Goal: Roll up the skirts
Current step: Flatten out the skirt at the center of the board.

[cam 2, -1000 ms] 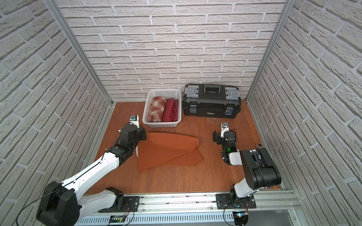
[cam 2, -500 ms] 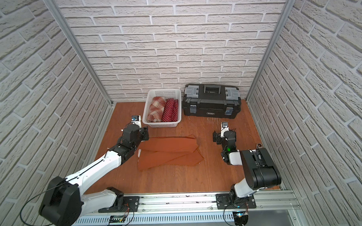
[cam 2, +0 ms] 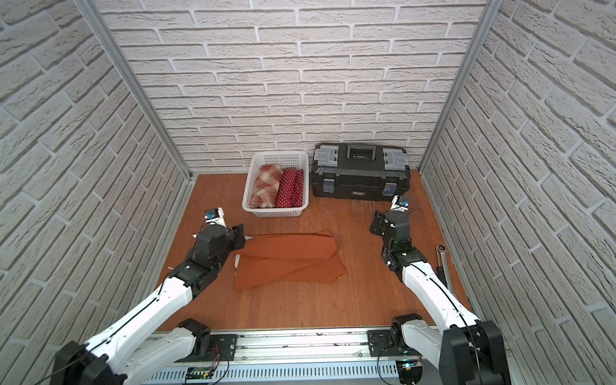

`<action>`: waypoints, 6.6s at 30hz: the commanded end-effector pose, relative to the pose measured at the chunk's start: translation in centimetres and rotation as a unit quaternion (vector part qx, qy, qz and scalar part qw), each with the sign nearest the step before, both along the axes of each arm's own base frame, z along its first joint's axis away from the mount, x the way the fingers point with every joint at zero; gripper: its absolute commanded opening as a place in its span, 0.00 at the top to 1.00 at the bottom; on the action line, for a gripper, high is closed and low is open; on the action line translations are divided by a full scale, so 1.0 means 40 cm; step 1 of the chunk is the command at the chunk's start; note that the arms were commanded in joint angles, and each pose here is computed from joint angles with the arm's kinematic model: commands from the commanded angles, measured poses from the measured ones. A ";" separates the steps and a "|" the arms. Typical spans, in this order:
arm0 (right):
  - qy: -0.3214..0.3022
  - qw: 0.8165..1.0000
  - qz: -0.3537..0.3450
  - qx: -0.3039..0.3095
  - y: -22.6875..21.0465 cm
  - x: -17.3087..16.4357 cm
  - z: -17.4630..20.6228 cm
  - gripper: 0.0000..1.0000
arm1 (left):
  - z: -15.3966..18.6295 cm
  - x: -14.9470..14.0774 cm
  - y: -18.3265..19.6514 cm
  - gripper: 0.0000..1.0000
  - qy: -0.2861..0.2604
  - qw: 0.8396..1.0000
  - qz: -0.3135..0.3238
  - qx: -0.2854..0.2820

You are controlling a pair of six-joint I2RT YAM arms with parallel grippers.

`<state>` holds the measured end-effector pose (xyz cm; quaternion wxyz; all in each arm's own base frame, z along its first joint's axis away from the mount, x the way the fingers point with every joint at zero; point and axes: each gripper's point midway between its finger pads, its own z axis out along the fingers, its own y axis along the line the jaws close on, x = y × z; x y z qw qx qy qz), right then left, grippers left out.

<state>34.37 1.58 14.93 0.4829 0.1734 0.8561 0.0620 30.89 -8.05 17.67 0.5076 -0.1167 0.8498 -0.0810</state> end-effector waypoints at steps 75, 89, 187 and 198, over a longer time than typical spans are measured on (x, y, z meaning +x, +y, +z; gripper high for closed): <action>0.151 0.928 0.339 0.026 0.389 -0.199 0.018 0.97 | -0.248 0.226 -0.125 1.00 0.042 0.999 0.015 0.005; -0.003 0.938 0.345 0.046 0.347 -0.284 0.340 0.97 | 0.153 0.122 -0.130 1.00 -0.089 0.995 -0.031 -0.019; 0.259 0.945 0.200 0.025 0.252 -0.244 -0.226 0.94 | -0.371 -0.358 -0.185 0.36 0.181 0.980 -0.046 -0.070; 0.247 0.946 0.205 0.045 0.257 -0.268 -0.169 0.97 | -0.337 -0.356 -0.217 1.00 0.179 0.978 -0.071 -0.082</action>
